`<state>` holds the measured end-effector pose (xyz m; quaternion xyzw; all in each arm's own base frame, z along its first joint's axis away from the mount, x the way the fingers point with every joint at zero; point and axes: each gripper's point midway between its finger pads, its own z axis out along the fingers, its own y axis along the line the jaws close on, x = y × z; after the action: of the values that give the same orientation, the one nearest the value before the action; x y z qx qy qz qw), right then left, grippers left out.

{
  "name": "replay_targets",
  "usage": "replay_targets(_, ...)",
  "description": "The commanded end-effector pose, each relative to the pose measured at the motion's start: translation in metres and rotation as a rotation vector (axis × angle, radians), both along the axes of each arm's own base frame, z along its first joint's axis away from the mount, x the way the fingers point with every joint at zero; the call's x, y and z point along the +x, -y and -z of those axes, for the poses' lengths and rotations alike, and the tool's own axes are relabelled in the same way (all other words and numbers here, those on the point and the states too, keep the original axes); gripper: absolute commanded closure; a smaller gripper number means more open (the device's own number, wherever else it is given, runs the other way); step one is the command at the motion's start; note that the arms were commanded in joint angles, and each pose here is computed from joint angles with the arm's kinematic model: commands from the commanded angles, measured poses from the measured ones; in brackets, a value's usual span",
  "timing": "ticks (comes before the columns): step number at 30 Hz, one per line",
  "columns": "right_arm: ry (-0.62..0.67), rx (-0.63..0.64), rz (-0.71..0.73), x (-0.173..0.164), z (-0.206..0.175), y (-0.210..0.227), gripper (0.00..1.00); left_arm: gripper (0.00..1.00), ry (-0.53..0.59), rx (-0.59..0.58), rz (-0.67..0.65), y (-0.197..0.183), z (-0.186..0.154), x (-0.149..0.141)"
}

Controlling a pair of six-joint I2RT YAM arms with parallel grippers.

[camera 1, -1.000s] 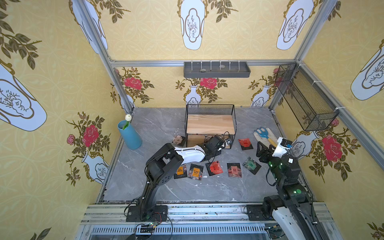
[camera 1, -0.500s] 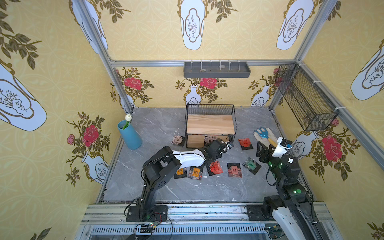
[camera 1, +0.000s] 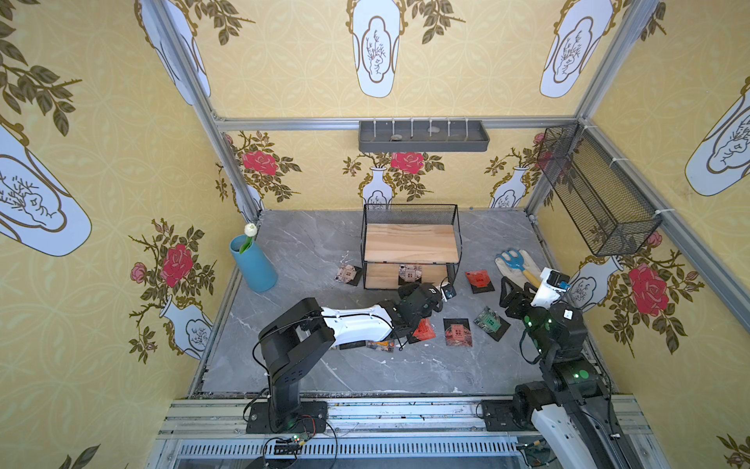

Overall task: Remove the tea bags from the shelf
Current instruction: Pick up the tea bag from the shelf, then place the tea bag at the center of the board.

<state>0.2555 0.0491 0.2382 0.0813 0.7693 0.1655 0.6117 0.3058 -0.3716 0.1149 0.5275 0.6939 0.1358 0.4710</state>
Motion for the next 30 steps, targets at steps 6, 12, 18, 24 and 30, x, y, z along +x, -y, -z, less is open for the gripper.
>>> replay_targets(6, 0.056, 0.018, -0.021, 0.002, -0.017, -0.004, 0.27, 1.0, -0.007, -0.003, -0.153, -0.047, -0.011, -0.023)
replay_targets(12, 0.055, 0.021, -0.041, 0.007, -0.018, -0.009, 0.27, 1.0, -0.06, 0.002, -0.32, -0.098, -0.012, -0.049)
replay_targets(18, 0.057, 0.024, -0.056, 0.01, -0.018, -0.012, 0.27, 1.0, -0.098, 0.043, -0.511, -0.151, -0.007, -0.068)
replay_targets(24, 0.061, 0.021, -0.059, 0.011, -0.017, -0.013, 0.27, 1.0, -0.072, 0.117, -0.699, -0.196, -0.009, -0.078)
replay_targets(30, 0.063, 0.021, -0.062, 0.011, -0.018, -0.014, 0.27, 1.0, -0.09, 0.136, -0.83, -0.218, -0.003, -0.072)
